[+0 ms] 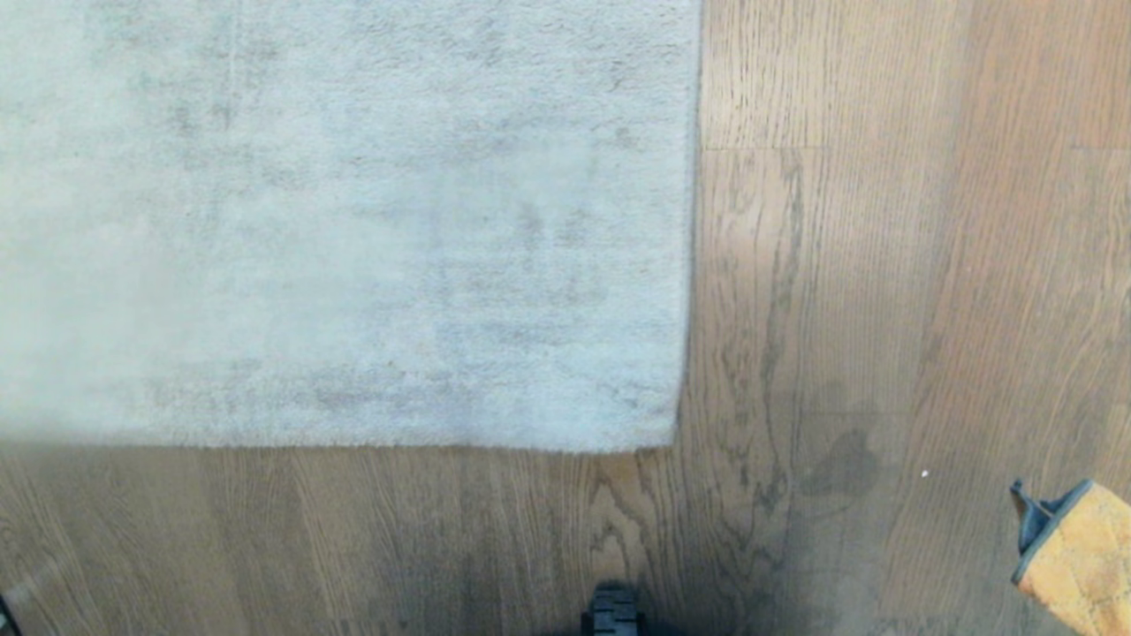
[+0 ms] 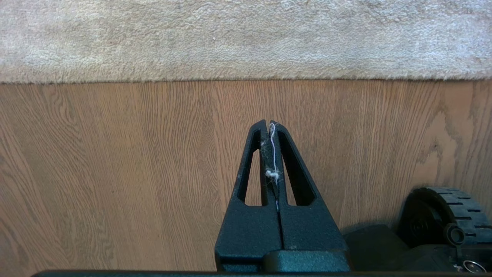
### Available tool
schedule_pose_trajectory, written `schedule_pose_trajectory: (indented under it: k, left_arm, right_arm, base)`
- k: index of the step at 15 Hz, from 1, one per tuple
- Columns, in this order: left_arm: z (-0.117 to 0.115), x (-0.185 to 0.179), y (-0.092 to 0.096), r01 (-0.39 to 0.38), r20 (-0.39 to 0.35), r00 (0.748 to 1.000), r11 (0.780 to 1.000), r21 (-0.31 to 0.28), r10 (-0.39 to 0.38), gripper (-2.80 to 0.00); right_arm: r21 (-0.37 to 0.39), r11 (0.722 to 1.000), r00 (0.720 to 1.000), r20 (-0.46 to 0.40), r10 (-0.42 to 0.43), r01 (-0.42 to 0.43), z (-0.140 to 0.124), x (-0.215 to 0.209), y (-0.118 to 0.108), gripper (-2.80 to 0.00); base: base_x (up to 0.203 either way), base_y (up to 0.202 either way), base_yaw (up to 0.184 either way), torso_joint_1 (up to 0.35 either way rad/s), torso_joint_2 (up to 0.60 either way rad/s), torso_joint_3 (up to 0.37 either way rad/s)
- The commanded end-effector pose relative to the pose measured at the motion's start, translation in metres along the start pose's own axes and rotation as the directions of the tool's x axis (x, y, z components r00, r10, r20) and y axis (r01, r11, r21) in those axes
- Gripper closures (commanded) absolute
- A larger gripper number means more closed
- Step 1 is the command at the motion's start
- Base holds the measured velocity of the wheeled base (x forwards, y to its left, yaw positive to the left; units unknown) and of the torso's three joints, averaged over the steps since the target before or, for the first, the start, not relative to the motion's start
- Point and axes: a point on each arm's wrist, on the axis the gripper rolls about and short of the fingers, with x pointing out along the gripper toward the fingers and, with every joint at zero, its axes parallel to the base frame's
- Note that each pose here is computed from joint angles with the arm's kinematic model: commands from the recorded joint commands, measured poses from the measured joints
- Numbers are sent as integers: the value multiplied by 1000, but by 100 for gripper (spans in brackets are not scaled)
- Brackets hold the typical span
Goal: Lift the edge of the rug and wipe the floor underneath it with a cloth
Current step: Put down the rag
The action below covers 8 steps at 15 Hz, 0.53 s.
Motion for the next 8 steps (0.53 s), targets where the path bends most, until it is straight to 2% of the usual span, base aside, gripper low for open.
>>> schedule_pose_trajectory:
  k: [1, 8]
  left_arm:
    - [0, 0, 0, 0, 0, 1000, 1000, -1, 0, 0]
    - [0, 0, 0, 0, -1, 1000, 1000, 2, 0, 0]
  right_arm:
    - [0, 1000, 1000, -2, -1, 1, 0, 0, 0, 0]
    - [0, 1000, 1000, -2, -2, 2, 0, 0, 0, 0]
  base:
    - [0, 0, 0, 0, 0, 0]
    - [0, 0, 0, 0, 0, 0]
